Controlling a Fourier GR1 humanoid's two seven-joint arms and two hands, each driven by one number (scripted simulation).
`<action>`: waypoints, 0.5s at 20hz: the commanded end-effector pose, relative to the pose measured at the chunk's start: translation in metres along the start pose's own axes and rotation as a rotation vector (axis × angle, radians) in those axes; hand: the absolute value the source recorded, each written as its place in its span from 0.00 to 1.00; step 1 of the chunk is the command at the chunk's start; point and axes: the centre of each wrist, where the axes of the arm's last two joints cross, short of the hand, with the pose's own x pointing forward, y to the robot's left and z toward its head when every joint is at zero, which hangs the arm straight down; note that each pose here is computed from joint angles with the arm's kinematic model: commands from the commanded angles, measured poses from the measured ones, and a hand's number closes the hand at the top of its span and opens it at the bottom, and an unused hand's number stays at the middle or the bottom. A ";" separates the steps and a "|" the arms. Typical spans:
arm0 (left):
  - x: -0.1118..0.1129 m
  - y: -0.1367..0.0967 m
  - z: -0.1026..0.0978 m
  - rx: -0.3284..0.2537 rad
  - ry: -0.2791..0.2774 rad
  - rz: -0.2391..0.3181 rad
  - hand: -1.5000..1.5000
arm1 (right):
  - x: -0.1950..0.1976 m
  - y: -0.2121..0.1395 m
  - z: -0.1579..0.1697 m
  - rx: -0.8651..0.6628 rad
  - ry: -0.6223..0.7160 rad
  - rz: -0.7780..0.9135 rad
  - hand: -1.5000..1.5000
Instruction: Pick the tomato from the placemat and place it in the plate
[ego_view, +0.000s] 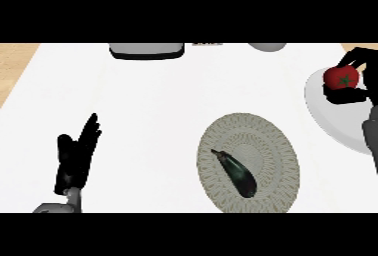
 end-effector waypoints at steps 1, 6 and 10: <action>-0.004 -0.015 -0.006 -0.028 -0.019 -0.007 0.50 | -0.015 -0.015 -0.001 -0.047 0.127 -0.018 1.00; 0.002 -0.008 -0.008 -0.013 -0.024 -0.005 0.50 | -0.056 -0.037 -0.017 -0.054 0.186 0.013 1.00; 0.011 -0.003 0.003 -0.018 -0.023 -0.012 0.50 | -0.068 -0.033 -0.031 -0.032 0.228 0.029 1.00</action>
